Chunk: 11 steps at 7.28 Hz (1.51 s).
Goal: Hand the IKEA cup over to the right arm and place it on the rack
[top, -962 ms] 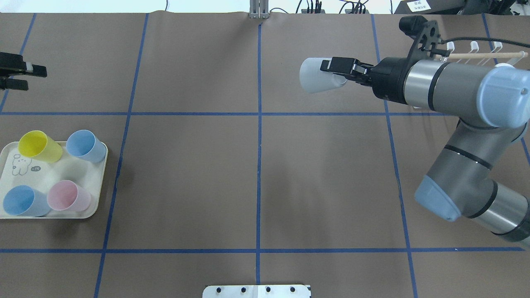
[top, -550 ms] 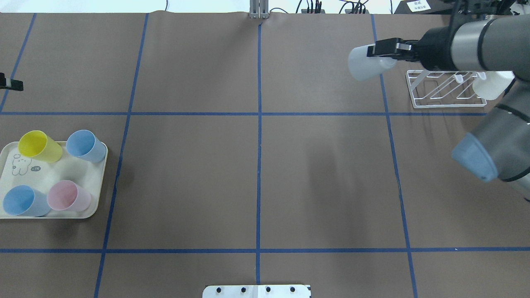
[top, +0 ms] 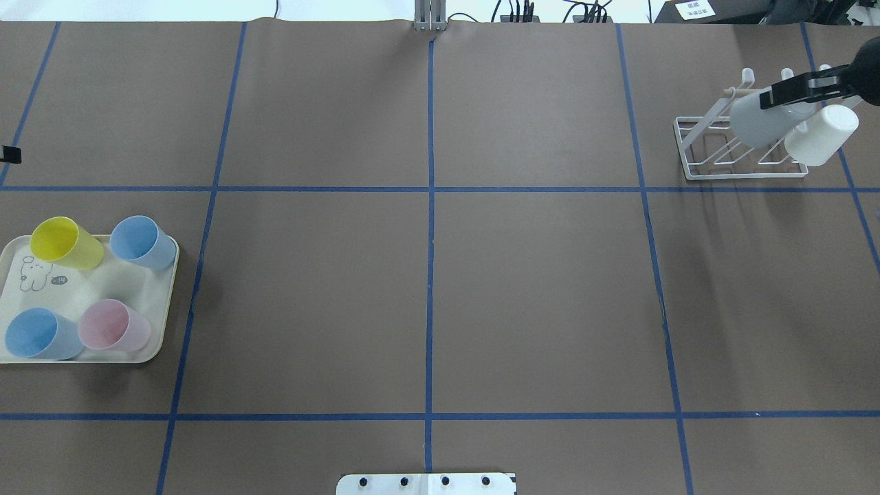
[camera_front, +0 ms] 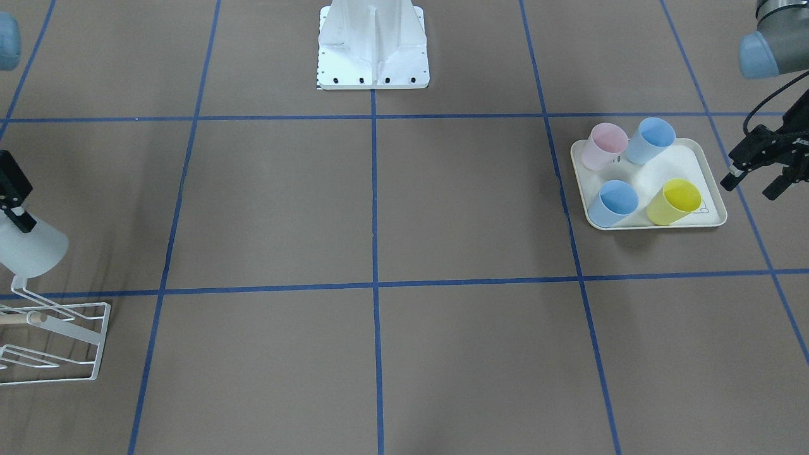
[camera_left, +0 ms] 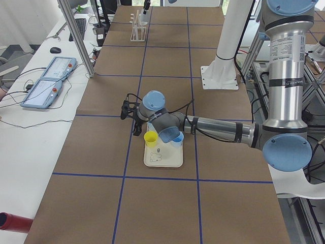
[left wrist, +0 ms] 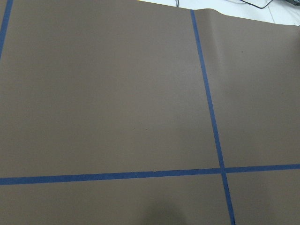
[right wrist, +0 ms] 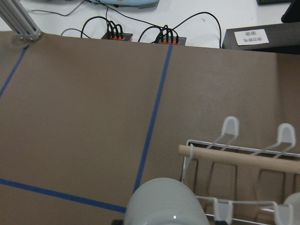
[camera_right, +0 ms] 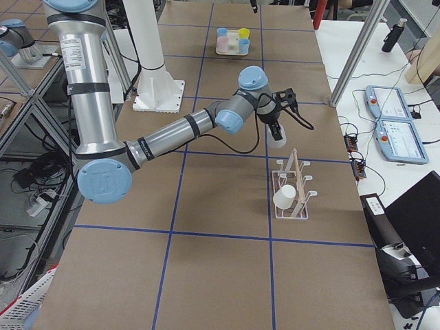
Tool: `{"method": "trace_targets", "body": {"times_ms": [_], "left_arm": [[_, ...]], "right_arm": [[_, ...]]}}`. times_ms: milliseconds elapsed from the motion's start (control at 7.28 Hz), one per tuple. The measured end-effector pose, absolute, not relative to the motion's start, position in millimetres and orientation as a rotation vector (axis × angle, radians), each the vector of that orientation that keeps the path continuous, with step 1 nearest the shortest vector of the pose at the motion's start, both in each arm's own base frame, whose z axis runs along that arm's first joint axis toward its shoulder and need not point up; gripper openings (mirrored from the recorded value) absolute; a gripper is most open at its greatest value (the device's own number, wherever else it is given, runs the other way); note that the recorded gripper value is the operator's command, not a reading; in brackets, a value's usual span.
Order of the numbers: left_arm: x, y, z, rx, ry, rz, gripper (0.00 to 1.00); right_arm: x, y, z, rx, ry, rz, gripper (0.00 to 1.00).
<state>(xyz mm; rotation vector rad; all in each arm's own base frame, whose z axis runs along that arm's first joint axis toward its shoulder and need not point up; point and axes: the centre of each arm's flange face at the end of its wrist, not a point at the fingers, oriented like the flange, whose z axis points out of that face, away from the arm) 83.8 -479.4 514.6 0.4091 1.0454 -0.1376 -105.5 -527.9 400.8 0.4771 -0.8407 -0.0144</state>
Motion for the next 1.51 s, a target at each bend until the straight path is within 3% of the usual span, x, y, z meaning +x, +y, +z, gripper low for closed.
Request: {"method": "trace_targets", "body": {"times_ms": [412,1374,1511], "left_arm": [[83.2,-477.7,513.5,0.411,1.044,-0.14,0.99],[81.0,-470.2,509.8,0.411,1.05,-0.147,1.0],[81.3,-470.1,510.3,0.41,1.049,-0.147,1.0]], "right_arm": [[-68.6,-543.0,447.8,0.37,-0.775,-0.071,0.09],[-78.3,-593.3,479.4,0.289,-0.785,-0.064,0.1],[-79.8,-599.3,481.3,0.283,-0.784,-0.061,0.19]]}}
